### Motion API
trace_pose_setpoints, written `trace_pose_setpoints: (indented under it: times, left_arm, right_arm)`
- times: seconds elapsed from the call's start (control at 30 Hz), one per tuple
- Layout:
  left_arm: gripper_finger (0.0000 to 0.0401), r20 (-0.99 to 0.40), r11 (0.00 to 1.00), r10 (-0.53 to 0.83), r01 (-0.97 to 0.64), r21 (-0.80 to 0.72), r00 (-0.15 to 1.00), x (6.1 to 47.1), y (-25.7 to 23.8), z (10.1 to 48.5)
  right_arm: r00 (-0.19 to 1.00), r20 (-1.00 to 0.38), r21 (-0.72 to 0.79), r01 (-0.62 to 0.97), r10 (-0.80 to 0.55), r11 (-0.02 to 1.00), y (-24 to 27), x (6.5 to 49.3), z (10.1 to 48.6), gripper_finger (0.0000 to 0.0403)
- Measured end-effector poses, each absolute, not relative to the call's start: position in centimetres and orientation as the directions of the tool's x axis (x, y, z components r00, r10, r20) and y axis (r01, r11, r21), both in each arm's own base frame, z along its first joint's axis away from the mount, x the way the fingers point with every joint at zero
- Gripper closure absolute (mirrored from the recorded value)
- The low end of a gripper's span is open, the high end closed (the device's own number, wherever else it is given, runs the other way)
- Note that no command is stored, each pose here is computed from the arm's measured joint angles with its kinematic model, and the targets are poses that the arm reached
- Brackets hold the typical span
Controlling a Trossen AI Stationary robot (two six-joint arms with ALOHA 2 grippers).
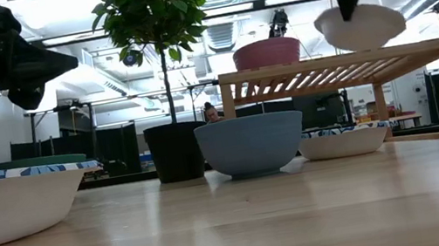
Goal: Place and stack bowls onto a shelf
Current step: Put the white patterned bowl on the shelf
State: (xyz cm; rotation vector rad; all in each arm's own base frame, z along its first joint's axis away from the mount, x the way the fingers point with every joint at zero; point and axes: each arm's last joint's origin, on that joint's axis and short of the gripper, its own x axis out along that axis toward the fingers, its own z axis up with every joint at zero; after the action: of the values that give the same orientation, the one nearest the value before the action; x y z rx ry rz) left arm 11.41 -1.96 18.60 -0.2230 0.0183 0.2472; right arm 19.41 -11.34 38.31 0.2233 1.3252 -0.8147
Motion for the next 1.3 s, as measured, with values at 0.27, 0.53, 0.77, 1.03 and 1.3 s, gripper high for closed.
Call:
trace_pose_setpoints:
  times: [0.27, 0.53, 0.77, 1.03, 1.3]
  left_arm:
    - [0.0401, -0.046, 0.945, 0.242, -0.246, -0.216, 0.969, 11.4, -2.0, 18.6]
    - [0.0401, -0.046, 0.945, 0.242, -0.246, -0.215, 0.969, 11.4, -2.0, 18.6]
    - [0.0401, -0.046, 0.945, 0.242, -0.246, -0.215, 0.969, 11.4, -2.0, 18.6]
    - [0.0401, -0.046, 0.945, 0.242, -0.246, -0.215, 0.969, 11.4, -2.0, 18.6]
    - [0.0401, -0.046, 0.928, 0.24, -0.243, -0.281, 0.97, 11.4, -2.0, 18.6]
  right_arm:
    - [-0.049, -0.945, -0.283, 0.618, -0.323, 0.734, -11.5, 20.0, 35.7, 0.0365]
    - [-0.026, -0.963, -0.227, 0.619, -0.269, 0.752, -11.9, 21.0, 35.0, 0.0365]
    - [0.017, -0.963, -0.195, 0.64, -0.268, 0.743, -12.2, 21.7, 34.8, 0.035]
    - [0.028, -0.963, -0.178, 0.682, -0.269, 0.71, -12.2, 21.8, 34.8, 0.028]
    - [0.118, -0.96, -0.083, 0.746, -0.254, 0.66, -11.6, 21.9, 36.5, 0.0247]
